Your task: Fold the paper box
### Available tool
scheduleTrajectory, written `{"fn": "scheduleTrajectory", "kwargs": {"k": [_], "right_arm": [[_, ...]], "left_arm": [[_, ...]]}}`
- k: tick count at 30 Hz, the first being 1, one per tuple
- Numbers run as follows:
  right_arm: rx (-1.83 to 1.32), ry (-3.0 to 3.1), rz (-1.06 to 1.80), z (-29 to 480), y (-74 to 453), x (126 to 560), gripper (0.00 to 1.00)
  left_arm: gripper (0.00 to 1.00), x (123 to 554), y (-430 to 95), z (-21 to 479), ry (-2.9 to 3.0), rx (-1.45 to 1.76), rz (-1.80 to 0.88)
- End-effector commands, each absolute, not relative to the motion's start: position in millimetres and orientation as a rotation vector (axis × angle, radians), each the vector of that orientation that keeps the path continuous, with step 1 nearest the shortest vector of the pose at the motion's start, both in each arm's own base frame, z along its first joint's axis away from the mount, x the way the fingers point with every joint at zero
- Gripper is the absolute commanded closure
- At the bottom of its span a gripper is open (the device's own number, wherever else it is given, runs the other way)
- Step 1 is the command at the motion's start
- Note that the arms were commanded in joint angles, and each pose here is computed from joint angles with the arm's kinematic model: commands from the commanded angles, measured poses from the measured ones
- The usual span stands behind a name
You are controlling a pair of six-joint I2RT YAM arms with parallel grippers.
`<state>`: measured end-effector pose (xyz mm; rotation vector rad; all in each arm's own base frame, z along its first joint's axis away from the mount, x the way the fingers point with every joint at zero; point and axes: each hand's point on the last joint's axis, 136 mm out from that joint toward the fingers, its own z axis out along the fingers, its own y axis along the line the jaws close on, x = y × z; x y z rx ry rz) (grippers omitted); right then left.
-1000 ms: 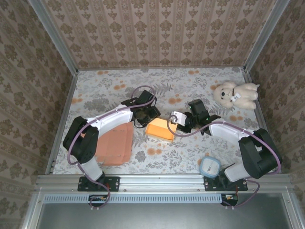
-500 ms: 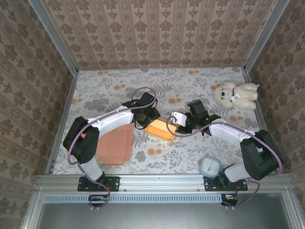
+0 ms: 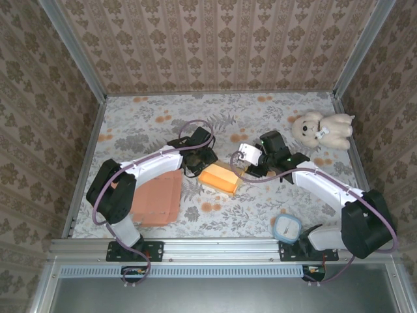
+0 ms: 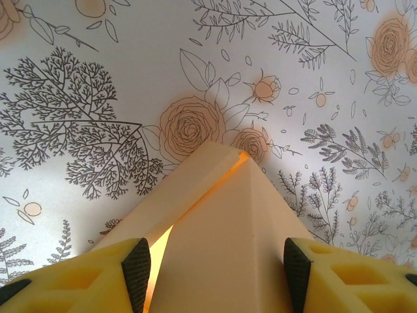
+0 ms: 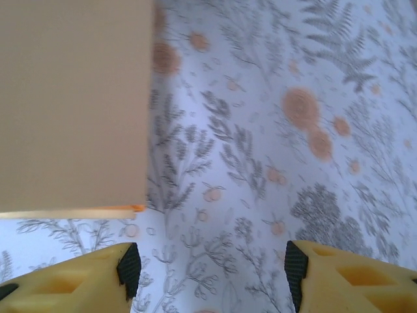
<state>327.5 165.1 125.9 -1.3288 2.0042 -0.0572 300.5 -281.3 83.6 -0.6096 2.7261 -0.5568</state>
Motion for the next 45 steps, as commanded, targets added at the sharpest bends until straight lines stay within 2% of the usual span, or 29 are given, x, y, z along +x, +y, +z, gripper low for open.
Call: {"fn": "scheduleTrajectory", "kwargs": {"k": [1, 5, 7, 11, 18, 22, 29, 34, 37, 45], "right_arm": [[-0.919, 2.148, -0.121, 152, 148, 355, 0.36], [-0.469, 2.241, 0.066, 168, 150, 364, 0.36], [-0.256, 2.280, 0.168, 168, 151, 361, 0.32], [0.018, 2.363, 0.335, 156, 164, 342, 0.30], [0.022, 2.349, 0.319, 134, 196, 313, 0.30], [0.043, 2.359, 0.270, 114, 193, 308, 0.30], [0.012, 2.418, 0.209, 80, 195, 302, 0.30], [-0.009, 2.426, 0.154, 68, 194, 298, 0.30], [-0.020, 2.421, 0.128, 66, 195, 296, 0.30], [-0.057, 2.359, 0.165, 91, 213, 284, 0.30]], "left_arm": [[0.42, 287, -258, 64, 2.762, -0.651, -0.401], [0.42, 286, -257, 61, 2.766, -0.656, -0.400], [0.42, 286, -256, 60, 2.766, -0.657, -0.394], [0.42, 286, -255, 58, 2.767, -0.658, -0.386], [0.41, 283, -253, 57, 2.769, -0.655, -0.378], [0.32, 282, -251, 62, 2.748, -0.594, -0.356], [0.27, 273, -237, 74, 2.720, -0.558, -0.307], [0.18, 264, -225, 74, 2.729, -0.543, -0.261], [0.18, 261, -218, 73, 2.718, -0.539, -0.250], [0.26, 251, -212, 60, 2.728, -0.534, -0.226]]}}
